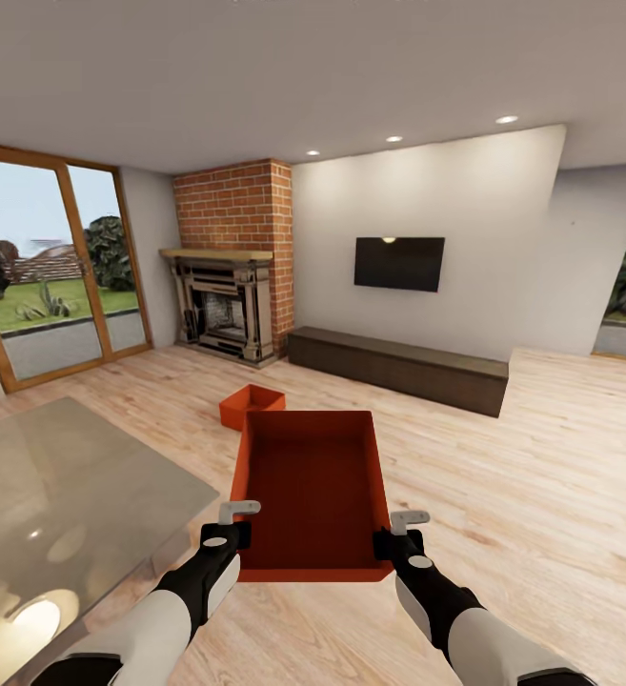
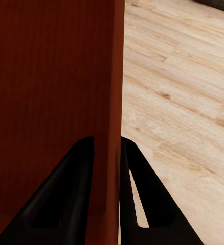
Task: Move the two storage containers from the living room to the garage. In the garage, place one container on the floor and stack the other container on top of it (either order is fine).
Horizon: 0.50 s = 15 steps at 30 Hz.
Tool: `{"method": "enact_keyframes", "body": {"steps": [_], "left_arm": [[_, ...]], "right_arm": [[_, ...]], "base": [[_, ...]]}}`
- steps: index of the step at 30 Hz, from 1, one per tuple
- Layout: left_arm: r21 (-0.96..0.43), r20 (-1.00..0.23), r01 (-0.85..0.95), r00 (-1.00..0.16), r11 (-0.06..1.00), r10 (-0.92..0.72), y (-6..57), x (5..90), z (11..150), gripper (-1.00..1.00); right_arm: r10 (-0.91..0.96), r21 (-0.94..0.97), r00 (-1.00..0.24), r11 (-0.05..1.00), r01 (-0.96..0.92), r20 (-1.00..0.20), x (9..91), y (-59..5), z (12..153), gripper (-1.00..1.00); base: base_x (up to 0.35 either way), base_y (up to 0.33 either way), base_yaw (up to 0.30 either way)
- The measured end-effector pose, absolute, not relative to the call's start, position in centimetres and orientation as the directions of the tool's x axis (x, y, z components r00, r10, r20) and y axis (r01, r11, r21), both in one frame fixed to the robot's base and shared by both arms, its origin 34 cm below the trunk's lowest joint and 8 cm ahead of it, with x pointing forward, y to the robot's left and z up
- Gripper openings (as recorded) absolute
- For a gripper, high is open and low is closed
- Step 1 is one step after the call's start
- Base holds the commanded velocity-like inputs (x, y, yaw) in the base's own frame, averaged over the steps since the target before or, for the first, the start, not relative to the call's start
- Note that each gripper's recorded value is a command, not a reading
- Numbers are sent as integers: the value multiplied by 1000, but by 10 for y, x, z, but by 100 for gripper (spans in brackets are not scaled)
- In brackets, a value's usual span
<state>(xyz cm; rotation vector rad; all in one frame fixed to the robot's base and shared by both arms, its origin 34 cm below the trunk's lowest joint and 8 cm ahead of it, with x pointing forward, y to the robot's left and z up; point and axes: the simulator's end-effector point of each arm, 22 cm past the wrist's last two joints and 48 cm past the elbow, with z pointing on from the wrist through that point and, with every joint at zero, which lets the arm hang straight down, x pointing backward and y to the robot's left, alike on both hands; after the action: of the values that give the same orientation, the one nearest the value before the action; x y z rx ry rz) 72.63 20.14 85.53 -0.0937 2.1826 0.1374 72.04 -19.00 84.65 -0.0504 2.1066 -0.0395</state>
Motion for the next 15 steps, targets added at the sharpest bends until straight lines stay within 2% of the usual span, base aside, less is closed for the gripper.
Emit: {"method": "enact_keyframes", "body": {"steps": [15], "left_arm": [[61, -830, -121, -558, 991, -17, 201, 728, 869, -100]], "right_arm": [[-53, -50, -491, 999, -20, -870, 723, -190, 860, -100]], "base": [[0, 0, 0]]}}
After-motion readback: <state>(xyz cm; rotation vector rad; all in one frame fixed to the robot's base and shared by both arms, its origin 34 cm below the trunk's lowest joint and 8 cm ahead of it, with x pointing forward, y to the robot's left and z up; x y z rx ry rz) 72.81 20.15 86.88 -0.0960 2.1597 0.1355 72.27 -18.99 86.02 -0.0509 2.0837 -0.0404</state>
